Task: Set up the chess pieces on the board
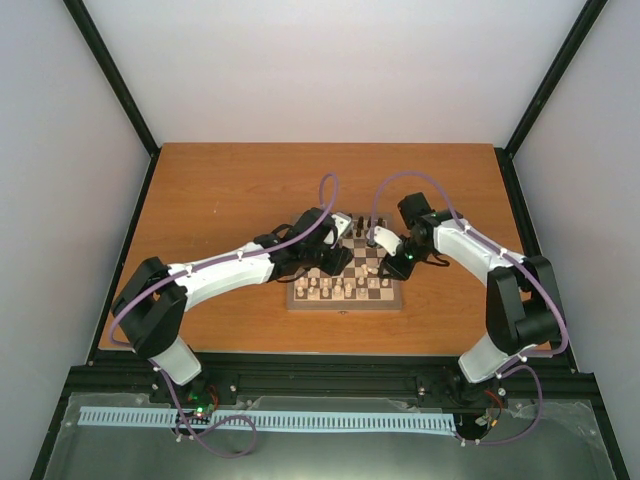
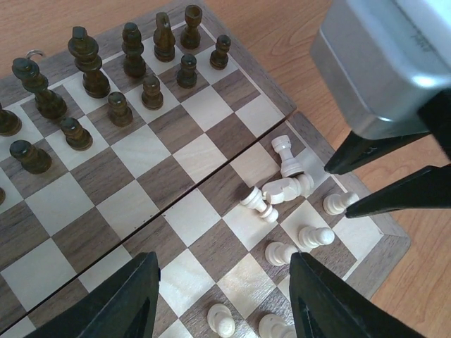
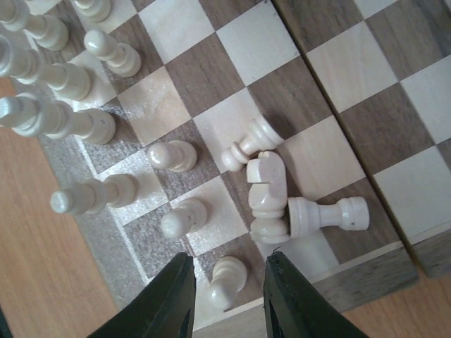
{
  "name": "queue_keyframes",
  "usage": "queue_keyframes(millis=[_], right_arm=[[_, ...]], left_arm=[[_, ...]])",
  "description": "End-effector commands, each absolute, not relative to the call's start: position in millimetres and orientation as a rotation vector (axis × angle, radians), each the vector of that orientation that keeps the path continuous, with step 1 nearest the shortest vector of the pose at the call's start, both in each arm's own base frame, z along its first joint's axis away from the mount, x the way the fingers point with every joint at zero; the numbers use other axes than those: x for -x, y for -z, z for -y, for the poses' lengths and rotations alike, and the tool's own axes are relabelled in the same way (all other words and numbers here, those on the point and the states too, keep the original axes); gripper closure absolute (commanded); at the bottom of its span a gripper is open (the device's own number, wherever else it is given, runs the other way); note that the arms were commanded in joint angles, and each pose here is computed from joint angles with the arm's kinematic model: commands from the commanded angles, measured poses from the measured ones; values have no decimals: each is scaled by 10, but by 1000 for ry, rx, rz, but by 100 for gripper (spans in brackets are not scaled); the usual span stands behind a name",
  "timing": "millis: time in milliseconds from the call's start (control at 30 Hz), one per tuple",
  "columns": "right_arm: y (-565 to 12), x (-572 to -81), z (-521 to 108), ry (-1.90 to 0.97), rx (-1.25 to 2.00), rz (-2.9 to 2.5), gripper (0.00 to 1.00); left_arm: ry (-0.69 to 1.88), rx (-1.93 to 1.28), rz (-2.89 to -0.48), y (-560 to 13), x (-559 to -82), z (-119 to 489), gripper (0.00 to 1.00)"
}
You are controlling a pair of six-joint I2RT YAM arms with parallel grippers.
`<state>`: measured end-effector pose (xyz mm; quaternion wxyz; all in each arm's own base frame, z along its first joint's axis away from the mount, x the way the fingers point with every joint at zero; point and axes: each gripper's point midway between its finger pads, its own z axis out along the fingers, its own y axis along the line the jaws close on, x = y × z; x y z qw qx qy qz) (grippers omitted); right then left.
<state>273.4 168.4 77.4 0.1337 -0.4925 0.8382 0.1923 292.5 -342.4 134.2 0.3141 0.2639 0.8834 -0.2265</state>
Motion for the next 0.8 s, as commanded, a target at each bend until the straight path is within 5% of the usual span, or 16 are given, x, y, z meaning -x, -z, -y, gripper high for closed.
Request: queue_keyframes(millis=[0,767], right_arm=[[-763,-2906,-1701,-441,1475,-2376,72],[-396,-3028,-1815,-336,1543,-2412,74]], left_arm=[[623,-657,-2282,-1579,-2943,3465,46],[603,-652,-2292,-1470,-2929,3416,45]])
